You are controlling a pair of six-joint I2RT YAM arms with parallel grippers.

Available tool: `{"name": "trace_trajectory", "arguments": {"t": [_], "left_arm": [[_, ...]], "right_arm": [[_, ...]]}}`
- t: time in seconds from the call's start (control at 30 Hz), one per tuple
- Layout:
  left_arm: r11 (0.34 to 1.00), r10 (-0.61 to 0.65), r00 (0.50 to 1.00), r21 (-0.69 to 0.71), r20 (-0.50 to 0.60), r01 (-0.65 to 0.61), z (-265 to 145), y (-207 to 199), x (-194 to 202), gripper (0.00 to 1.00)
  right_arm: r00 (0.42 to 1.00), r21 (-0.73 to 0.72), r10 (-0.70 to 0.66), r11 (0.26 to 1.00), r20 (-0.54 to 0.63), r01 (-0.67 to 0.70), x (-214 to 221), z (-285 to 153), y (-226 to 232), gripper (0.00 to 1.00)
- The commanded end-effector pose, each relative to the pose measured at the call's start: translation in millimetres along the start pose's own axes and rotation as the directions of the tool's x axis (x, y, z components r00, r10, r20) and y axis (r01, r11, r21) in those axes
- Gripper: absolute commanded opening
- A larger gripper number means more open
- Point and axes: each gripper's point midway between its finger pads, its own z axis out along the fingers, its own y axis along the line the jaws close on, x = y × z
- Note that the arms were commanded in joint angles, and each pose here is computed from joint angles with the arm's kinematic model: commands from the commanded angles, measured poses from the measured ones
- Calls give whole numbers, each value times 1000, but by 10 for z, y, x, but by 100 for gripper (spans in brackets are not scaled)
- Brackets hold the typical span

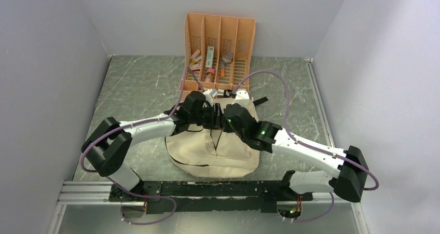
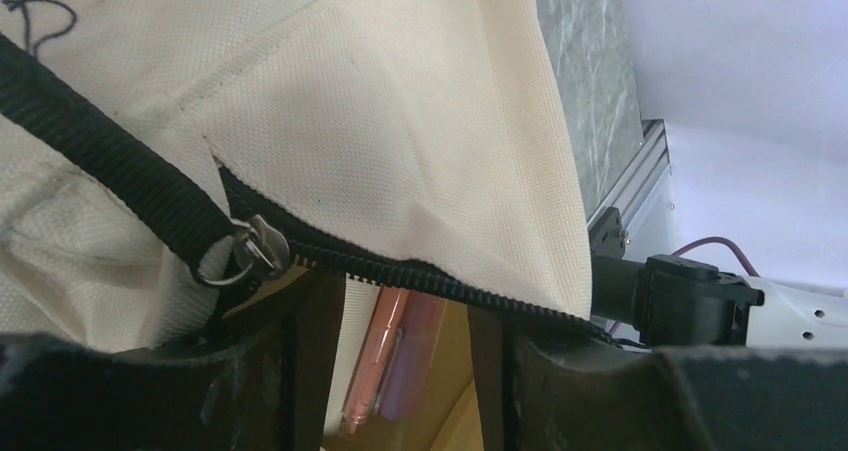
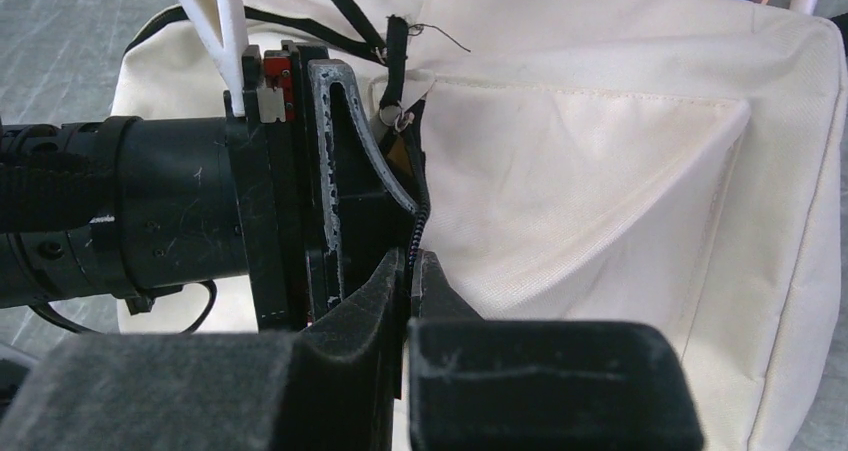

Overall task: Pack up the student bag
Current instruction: Place the stationery in the student bag.

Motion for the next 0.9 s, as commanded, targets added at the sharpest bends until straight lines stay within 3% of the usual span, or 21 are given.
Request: {"name": "trace_trajectory", "arguments": {"t": [0.0, 0.1, 0.17, 0.23, 0.37, 0.57, 0.73, 0.87], "left_arm": [[998, 45, 997, 43, 64, -47, -122, -217, -153, 49], [998, 65, 996, 22, 65, -67, -181, -189, -144, 35], [997, 79, 995, 7, 60, -80, -204, -157, -126, 31], [996, 88, 995, -4, 53, -88, -217, -129, -106, 31], [996, 89, 995, -9, 48, -89, -220, -91, -69, 30], [995, 93, 995, -27, 33, -92, -206, -19, -19, 31], [993, 108, 994, -46, 30, -107, -250, 14, 0, 30], [992, 116, 993, -48, 22, -115, -278, 36, 36, 30]], "right_arm": [[996, -58, 66, 996, 52, -63, -175, -49, 144, 0], [996, -49, 69, 997, 60, -66, -192, -51, 123, 0], [996, -51, 68, 997, 62, -65, -203, -53, 122, 0], [996, -68, 61, 996, 67, -57, -223, -70, 144, 2], [994, -118, 48, 992, 103, -36, -336, -159, 202, 21], [982, -138, 22, 990, 187, 4, -540, -339, 146, 42], [961, -37, 23, 999, 277, -13, -808, -403, -80, 47], [956, 116, 92, 985, 280, -128, -1001, -224, -578, 48]]}}
